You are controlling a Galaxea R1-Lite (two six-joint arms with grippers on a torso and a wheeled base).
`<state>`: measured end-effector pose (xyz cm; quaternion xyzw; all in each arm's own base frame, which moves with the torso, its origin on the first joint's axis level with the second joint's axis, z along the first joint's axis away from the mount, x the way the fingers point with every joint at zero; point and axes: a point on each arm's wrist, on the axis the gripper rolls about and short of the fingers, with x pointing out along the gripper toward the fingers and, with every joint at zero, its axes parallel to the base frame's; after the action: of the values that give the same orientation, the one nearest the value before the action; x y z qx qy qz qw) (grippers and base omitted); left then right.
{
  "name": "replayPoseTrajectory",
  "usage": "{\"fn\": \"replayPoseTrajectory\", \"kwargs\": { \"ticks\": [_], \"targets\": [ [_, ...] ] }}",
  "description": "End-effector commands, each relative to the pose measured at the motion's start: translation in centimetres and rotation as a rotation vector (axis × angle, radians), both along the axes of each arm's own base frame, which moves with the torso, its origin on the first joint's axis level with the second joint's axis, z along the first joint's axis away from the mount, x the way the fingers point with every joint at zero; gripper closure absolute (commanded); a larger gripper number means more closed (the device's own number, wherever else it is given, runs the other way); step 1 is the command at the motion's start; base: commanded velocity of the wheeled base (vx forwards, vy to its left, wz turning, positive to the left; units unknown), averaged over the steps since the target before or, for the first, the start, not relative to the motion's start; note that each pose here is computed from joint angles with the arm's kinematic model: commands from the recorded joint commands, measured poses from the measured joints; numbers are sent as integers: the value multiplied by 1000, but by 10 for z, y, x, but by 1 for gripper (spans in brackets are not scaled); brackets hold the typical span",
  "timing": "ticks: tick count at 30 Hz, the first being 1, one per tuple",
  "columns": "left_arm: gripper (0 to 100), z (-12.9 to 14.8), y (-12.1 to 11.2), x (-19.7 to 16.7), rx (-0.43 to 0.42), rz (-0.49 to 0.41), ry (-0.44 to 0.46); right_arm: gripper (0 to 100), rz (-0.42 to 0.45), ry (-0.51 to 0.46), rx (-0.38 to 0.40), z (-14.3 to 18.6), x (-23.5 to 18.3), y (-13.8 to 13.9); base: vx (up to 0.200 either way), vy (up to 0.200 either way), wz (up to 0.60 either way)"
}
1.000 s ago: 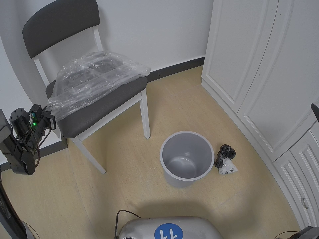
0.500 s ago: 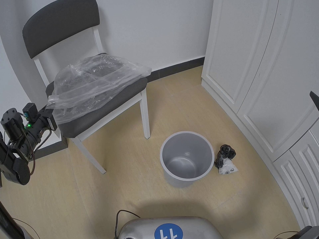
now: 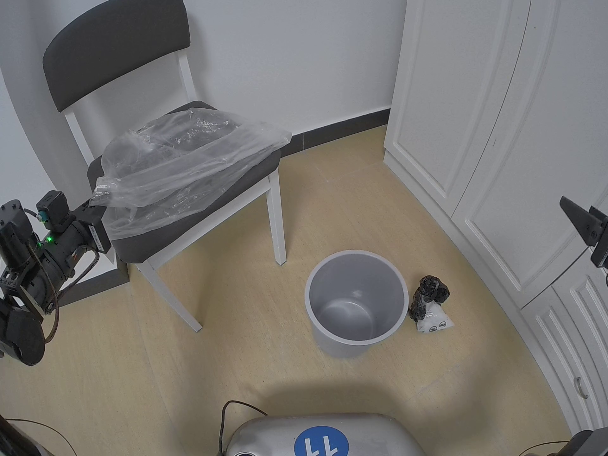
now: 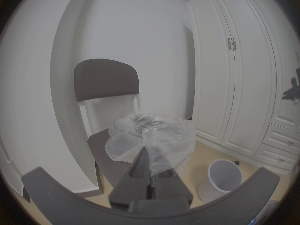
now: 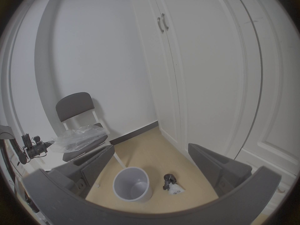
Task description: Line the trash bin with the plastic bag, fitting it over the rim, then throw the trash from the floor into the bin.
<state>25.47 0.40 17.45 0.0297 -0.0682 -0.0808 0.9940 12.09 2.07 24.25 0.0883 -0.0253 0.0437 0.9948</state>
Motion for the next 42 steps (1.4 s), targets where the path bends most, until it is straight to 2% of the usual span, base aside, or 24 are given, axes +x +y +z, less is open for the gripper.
{"fn": "replayPoseTrajectory", "kwargs": {
  "ticks": [1,7,11,14,21,24,27,37,42],
  "targets": [
    [100,32,-9,-26,-8,-28,-54,0,43,82,6,-15,9,18,0,0,0],
    [100,56,-20,-35,-73,-21,-80,0,117,142,32,-26,12,31,0,0,0],
    [100,62,-28,-42,-76,-62,-83,0,113,176,33,-31,19,35,0,0,0],
    [100,70,-48,-50,-89,-143,-92,0,110,200,48,-35,24,38,0,0,0],
    [100,76,-74,-65,-129,-186,-106,0,134,209,50,-37,22,41,0,0,0],
    [100,76,-86,-71,-140,-225,-100,0,158,251,32,-48,20,45,0,0,0],
    [100,76,-93,-76,-156,-225,-97,0,170,268,23,-53,19,47,0,0,0],
    [100,82,-101,-90,-184,-279,-116,0,211,325,-17,-66,19,55,0,0,0],
    [100,82,-112,-97,-204,-350,-105,0,242,358,-42,-75,16,59,0,0,0]
  ]
}}
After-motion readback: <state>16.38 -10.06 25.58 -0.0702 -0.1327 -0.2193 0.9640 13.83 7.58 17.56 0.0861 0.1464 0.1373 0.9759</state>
